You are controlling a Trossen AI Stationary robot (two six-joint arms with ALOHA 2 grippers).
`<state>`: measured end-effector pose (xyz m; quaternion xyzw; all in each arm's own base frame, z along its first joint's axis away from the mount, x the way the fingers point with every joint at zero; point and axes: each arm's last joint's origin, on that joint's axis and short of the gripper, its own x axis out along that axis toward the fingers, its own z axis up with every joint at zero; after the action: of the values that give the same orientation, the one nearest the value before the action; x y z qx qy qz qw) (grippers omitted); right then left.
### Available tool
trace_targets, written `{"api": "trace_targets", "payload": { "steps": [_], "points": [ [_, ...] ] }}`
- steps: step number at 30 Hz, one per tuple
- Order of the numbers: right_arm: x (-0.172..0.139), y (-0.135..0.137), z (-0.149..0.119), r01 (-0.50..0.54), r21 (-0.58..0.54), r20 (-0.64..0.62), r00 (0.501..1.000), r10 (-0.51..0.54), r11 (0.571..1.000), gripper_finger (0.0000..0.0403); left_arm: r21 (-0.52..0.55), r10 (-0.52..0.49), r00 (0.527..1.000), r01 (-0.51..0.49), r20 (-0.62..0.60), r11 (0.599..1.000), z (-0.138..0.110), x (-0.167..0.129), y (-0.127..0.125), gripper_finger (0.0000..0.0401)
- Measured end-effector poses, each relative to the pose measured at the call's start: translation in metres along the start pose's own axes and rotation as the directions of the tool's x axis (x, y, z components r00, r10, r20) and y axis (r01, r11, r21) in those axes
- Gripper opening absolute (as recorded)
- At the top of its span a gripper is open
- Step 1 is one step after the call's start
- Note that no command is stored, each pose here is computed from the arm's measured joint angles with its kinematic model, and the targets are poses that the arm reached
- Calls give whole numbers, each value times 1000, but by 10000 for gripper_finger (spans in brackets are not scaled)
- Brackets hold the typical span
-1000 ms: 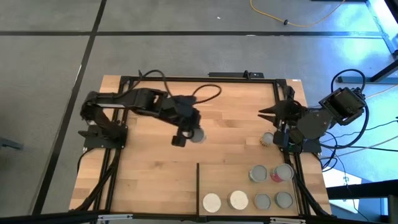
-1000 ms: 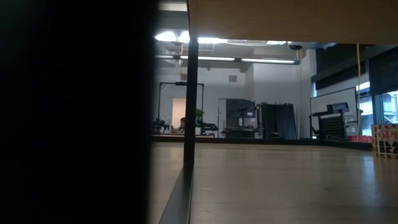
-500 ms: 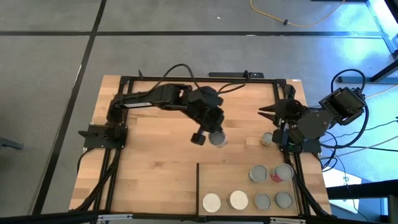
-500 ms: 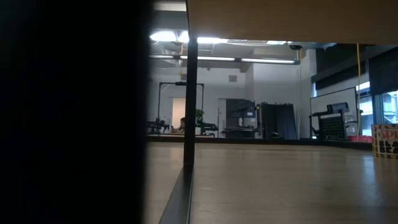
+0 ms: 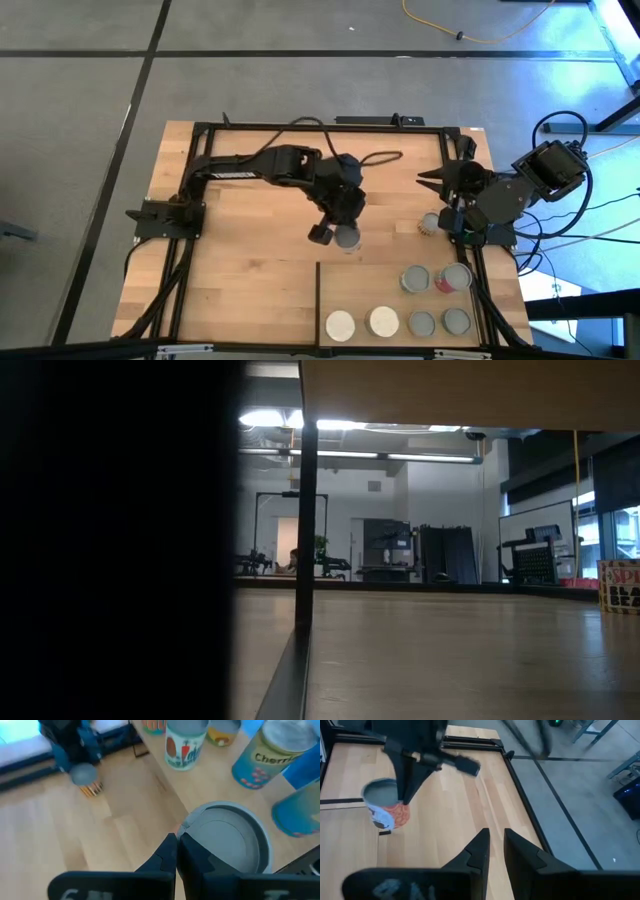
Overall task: Pick and place cans onto a shelf
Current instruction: Put the canned meatballs on the shelf
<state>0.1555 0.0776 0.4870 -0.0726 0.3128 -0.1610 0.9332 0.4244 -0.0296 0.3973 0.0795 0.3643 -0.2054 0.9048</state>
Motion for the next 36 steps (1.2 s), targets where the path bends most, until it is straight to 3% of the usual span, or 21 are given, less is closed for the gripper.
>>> {"api": "trace_targets", "payload": {
  "steps": [8,22,32,36],
  "points": [
    [0,0,0,0,-4,-2,1000,0,1000,59,-36,-76,996,75,-47,997,-3,26,-10,0],
    [0,0,-2,-23,-17,-23,999,23,1000,59,-96,-65,991,54,-120,994,-2,59,-46,0],
    [0,1,-2,-39,-17,-30,999,38,999,59,-102,-80,985,64,-153,993,-6,66,-51,0],
    [0,1,-2,-38,-17,-30,999,38,999,59,-127,-133,977,113,-164,985,-12,77,-52,0]
  ]
}}
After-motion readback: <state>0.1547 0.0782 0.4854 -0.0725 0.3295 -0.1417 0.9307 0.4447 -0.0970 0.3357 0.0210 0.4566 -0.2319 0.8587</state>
